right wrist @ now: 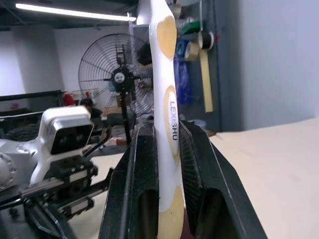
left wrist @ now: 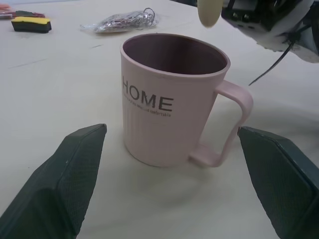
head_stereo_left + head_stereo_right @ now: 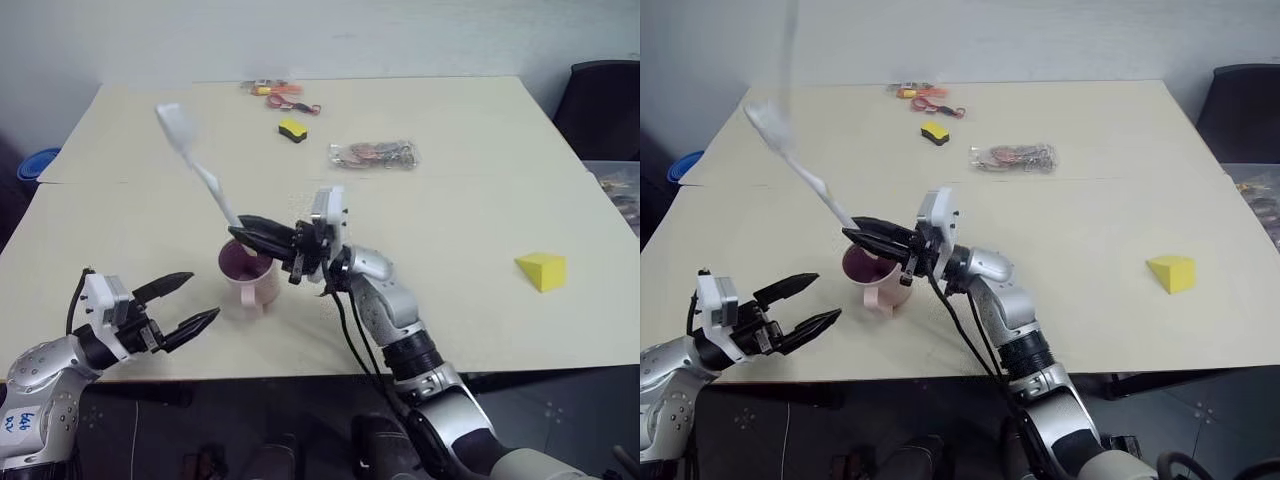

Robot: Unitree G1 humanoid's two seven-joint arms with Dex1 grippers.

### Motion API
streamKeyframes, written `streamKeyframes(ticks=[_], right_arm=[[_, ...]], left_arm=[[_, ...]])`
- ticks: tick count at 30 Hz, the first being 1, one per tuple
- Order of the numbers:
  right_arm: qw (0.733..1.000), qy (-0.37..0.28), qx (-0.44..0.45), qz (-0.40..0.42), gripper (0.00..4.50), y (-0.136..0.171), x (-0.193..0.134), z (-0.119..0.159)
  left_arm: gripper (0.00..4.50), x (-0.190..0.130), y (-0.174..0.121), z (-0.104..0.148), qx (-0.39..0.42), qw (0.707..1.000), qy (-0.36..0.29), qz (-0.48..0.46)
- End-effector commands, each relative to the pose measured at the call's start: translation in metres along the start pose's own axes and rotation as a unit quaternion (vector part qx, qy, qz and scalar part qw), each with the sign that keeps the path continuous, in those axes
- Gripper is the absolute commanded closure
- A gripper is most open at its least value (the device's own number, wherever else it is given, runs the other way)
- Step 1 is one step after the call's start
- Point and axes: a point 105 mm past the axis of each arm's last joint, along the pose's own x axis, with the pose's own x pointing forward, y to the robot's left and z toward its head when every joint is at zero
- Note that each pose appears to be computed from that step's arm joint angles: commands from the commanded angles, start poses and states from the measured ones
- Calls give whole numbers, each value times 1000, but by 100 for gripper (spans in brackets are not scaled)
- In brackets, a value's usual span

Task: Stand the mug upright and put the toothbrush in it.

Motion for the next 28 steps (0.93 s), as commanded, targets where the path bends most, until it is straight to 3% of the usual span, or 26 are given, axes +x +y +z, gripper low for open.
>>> streamKeyframes(ticks=[1, 2, 6, 12, 15, 19, 21, 24, 28], right_arm=[[1000, -14, -13, 23, 423, 4, 8, 1], [999, -9, -19, 28, 350, 6, 6, -1], [997, -15, -70, 7, 223, -3, -7, 9], [990, 45, -132, -20, 14, -17, -71, 38], [981, 102, -164, -29, 6, -15, -116, 51], [949, 267, -161, -41, 6, 7, -229, 52], [935, 313, -150, -80, 6, 16, -271, 56], [917, 346, -149, -128, 6, 26, -309, 62], [910, 346, -159, -166, 6, 30, -324, 64]], left_arm=[[0, -1, -1, 12, 23, 1000, -13, 5], [0, -1, -1, 12, 24, 1000, -14, 5], [0, 1, 0, 14, 27, 1000, -15, 5], [0, -1, 1, 10, 34, 999, 3, -2], [0, -6, 1, 8, 46, 999, 21, -9], [0, -24, 12, -9, 98, 989, 109, 6], [0, -37, 17, -20, 114, 982, 149, 16], [0, -53, 15, -26, 111, 980, 164, 24], [0, -55, 6, -23, 124, 979, 159, 22]])
